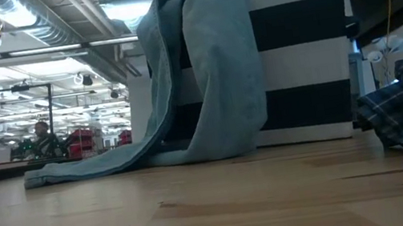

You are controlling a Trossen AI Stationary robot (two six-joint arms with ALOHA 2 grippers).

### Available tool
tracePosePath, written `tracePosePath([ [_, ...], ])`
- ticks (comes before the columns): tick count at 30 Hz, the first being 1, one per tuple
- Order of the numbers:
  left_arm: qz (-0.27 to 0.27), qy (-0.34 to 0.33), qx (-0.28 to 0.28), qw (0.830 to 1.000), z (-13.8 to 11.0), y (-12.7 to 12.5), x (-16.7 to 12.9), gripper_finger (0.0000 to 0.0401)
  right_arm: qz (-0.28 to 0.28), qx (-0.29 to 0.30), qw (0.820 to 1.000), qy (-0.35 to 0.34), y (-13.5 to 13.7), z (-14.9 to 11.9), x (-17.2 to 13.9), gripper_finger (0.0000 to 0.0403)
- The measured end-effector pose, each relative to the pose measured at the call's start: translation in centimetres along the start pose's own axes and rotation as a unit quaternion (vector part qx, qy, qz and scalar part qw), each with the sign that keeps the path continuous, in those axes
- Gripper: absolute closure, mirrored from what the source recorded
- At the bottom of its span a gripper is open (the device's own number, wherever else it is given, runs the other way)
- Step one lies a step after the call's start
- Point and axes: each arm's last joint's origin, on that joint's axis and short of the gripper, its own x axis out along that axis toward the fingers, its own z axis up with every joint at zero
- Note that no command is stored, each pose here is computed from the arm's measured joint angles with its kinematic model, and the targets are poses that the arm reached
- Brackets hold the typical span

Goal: Sort clothes
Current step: Put the light blue pants into the blue laundry organizer

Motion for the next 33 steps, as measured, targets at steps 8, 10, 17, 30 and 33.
tracePosePath([
  [8,0.000,0.000,0.000,1.000,0.0,0.0,0.0,0.0243,0.092,-0.068,0.993,-0.028,11.1,-1.6,-2.9,0.0132],
  [10,0.000,0.000,-0.002,1.000,0.0,0.0,0.0,0.0243,0.086,-0.073,0.993,-0.019,13.9,-3.0,-3.0,0.0132],
  [17,0.001,0.002,-0.011,1.000,-0.1,0.0,0.0,0.0243,0.072,-0.049,0.996,0.012,22.6,-10.3,-0.3,0.0132],
  [30,0.001,0.002,-0.006,1.000,0.0,0.0,0.0,0.0243,0.008,0.031,0.998,0.049,24.7,-18.7,7.6,0.0132],
  [33,0.001,0.002,-0.006,1.000,0.0,0.0,0.0,0.0243,0.006,0.032,0.999,0.034,23.9,-18.1,9.6,0.0132],
])
